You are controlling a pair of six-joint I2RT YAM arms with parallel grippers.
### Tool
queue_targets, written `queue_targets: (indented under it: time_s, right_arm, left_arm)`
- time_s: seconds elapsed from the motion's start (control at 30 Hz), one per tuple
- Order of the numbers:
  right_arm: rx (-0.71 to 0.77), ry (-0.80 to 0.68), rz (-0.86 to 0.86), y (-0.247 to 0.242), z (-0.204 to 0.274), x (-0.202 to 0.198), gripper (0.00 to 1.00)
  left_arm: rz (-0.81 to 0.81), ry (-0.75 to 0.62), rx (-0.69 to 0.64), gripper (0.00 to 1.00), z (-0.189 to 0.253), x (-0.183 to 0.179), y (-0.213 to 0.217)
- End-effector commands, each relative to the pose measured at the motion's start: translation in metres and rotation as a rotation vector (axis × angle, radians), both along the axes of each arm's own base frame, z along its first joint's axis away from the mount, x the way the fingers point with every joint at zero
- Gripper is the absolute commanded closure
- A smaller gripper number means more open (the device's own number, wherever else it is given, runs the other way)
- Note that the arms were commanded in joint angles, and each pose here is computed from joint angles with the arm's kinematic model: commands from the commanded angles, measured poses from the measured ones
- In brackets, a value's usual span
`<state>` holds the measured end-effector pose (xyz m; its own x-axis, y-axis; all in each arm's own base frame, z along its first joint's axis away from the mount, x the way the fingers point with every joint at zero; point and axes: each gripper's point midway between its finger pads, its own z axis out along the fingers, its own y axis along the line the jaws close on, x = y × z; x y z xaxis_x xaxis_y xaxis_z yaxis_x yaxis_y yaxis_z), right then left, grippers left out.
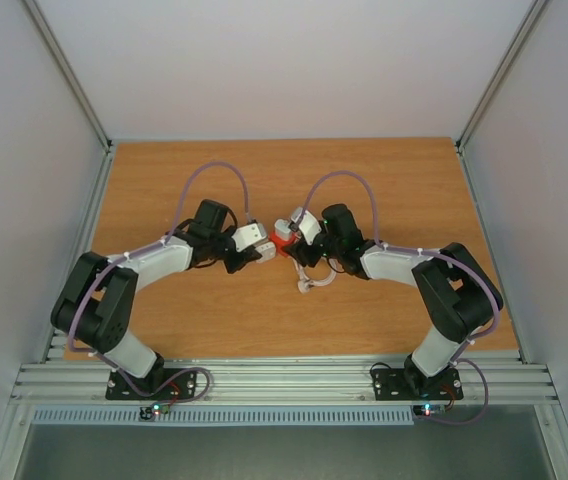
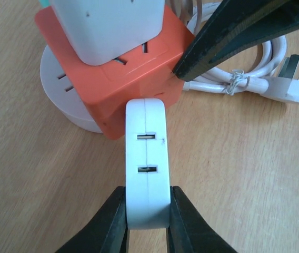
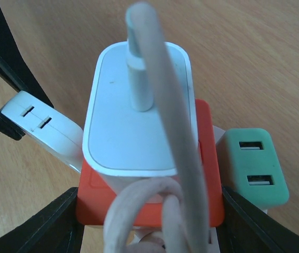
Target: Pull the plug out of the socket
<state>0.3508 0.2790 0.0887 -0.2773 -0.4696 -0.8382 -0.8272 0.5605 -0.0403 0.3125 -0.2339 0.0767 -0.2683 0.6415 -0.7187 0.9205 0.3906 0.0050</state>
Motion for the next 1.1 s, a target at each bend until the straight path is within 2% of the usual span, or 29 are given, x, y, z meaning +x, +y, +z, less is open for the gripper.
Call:
queue_targets:
  time_s: [0.0,0.37,0.47,0.57,0.7,0.87,1.07]
  right_arm:
    - [-0.118,0.019,-0.160,-0.035,-0.033,0.017,0.68]
    - [-0.153,0.013,-0.178,-0.042,-0.043,0.016,0.68]
    - [-0.144,0.020,-0.162,-0.040,-0.040,0.012,0.66]
    - [-0.134,0.029,-0.148,-0.039,-0.036,0.009,0.58]
    - [-0.111,0.054,-0.138,-0.035,-0.025,0.006,0.42]
    - [-0.079,0.071,-0.080,-0.030,-0.005,-0.007,0.16]
    - [-0.041,0.092,-0.038,-0.027,0.010,-0.022,0.03]
  left_arm:
    - [-0.066,0.029,0.041,0.86,-0.006,-0.029,0.009]
    - [-0.082,0.036,0.056,0.87,-0.013,-0.043,0.015]
    - [-0.079,0.043,0.052,0.87,-0.013,-0.048,0.017]
    - [-0.072,0.051,0.039,0.87,-0.010,-0.051,0.017]
    - [-0.063,0.057,0.004,0.87,0.000,-0.056,0.016]
    - [-0.062,0.090,-0.039,0.87,0.010,-0.063,0.014]
    - [-0.065,0.116,-0.080,0.87,0.023,-0.072,0.013]
